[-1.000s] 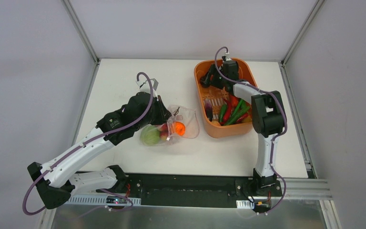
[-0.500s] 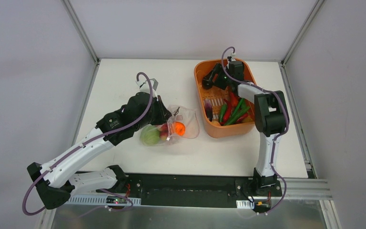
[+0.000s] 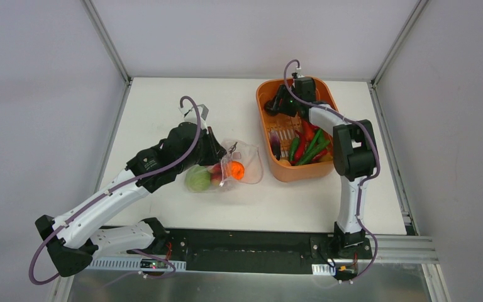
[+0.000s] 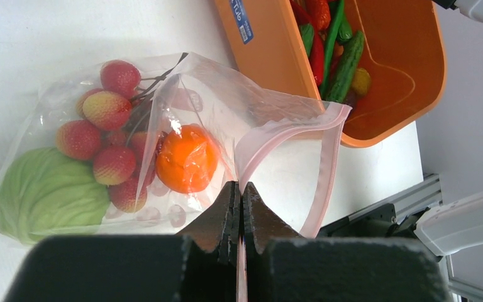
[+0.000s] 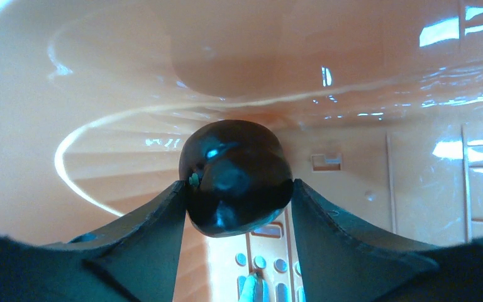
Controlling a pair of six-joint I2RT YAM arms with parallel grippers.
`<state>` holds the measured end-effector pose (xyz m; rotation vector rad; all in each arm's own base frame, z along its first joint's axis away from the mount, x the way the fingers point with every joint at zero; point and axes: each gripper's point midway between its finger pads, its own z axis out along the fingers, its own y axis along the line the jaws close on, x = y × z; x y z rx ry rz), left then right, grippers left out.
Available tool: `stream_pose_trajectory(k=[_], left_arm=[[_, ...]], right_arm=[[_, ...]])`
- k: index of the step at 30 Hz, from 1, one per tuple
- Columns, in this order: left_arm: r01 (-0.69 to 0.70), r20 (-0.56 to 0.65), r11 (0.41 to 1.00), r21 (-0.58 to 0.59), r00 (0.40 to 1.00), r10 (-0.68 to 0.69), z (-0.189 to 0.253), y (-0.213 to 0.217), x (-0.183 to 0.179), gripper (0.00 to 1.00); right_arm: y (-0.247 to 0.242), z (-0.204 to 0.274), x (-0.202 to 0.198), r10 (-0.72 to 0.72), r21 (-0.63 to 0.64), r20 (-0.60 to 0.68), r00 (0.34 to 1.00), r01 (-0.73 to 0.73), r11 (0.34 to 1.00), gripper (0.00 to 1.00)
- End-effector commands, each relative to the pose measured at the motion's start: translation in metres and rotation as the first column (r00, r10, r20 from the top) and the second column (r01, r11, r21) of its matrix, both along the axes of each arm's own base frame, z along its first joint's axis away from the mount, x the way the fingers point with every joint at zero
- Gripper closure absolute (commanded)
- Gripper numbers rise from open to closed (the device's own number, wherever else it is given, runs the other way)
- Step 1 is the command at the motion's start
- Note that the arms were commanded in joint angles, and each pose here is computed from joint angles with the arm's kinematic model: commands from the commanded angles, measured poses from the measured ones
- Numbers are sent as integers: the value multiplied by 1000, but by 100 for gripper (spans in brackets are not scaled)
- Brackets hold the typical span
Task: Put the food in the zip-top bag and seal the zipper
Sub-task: Pick up the fake fruit from the bin.
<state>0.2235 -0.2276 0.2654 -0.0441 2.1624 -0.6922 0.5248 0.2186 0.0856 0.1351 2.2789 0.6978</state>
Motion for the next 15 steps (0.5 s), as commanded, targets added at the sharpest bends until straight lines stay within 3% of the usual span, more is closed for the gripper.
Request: stream_pose_trajectory(k=[1, 7, 15], left_arm=[[-10, 21, 999, -46, 1000, 11, 12, 1, 1, 100], [-25, 34, 999, -40, 999, 27, 15, 7, 0, 100], [-15, 24, 999, -49, 1000, 17, 13, 2, 1, 100]], right_arm=[[-5, 26, -7, 24, -30, 7, 1000, -24, 999, 54], [-14, 83, -34, 27, -10, 99, 995, -26, 1000, 61], [-29, 115, -89, -8, 45, 141, 990, 1, 999, 61]])
